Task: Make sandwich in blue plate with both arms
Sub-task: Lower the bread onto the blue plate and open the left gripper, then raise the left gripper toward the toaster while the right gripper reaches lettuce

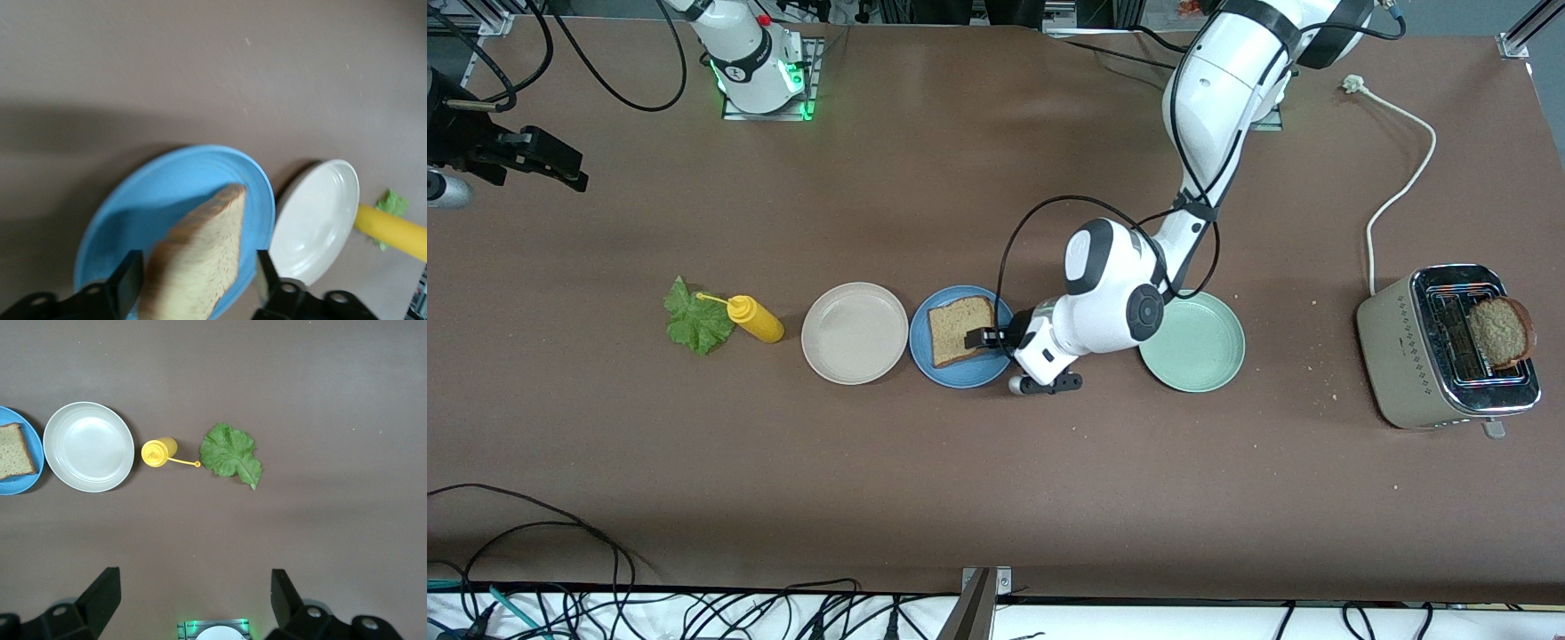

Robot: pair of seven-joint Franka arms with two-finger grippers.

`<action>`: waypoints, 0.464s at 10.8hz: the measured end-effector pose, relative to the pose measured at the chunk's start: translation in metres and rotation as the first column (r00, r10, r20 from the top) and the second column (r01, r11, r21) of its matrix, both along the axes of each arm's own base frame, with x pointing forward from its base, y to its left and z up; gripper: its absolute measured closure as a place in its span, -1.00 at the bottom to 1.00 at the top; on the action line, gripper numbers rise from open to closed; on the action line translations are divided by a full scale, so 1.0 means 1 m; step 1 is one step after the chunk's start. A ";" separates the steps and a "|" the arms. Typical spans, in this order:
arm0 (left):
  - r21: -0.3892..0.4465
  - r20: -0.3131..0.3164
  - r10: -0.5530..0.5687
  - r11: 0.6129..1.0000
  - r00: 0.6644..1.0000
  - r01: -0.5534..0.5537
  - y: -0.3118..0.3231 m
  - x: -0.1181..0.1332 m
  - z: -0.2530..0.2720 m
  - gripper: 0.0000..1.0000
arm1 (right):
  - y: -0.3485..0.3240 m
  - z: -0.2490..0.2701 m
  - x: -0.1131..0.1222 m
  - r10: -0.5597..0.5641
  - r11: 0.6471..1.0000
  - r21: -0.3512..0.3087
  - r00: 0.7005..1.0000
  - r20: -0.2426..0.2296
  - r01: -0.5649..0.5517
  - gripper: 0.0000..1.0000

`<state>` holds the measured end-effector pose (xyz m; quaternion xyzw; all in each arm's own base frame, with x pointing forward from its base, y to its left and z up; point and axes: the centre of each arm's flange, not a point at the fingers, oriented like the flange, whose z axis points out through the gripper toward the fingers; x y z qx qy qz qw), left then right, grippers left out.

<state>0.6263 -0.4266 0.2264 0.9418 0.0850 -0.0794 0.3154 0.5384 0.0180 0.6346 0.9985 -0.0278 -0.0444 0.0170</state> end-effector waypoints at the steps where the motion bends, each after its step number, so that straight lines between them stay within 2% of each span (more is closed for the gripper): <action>1: 0.023 0.017 0.025 0.999 1.000 -0.025 0.018 0.012 0.000 -0.76 | 0.000 0.000 0.000 0.000 1.000 0.000 1.000 0.000 0.000 -1.00; 2: 0.040 0.032 0.050 0.998 0.998 -0.051 0.037 0.025 0.004 -0.99 | 0.000 0.000 0.000 0.000 1.000 0.000 1.000 0.000 0.000 -1.00; 5: 0.026 0.046 0.094 0.995 0.995 -0.095 0.055 0.039 0.036 -1.00 | 0.000 0.000 0.000 0.000 1.000 0.000 1.000 0.000 0.000 -1.00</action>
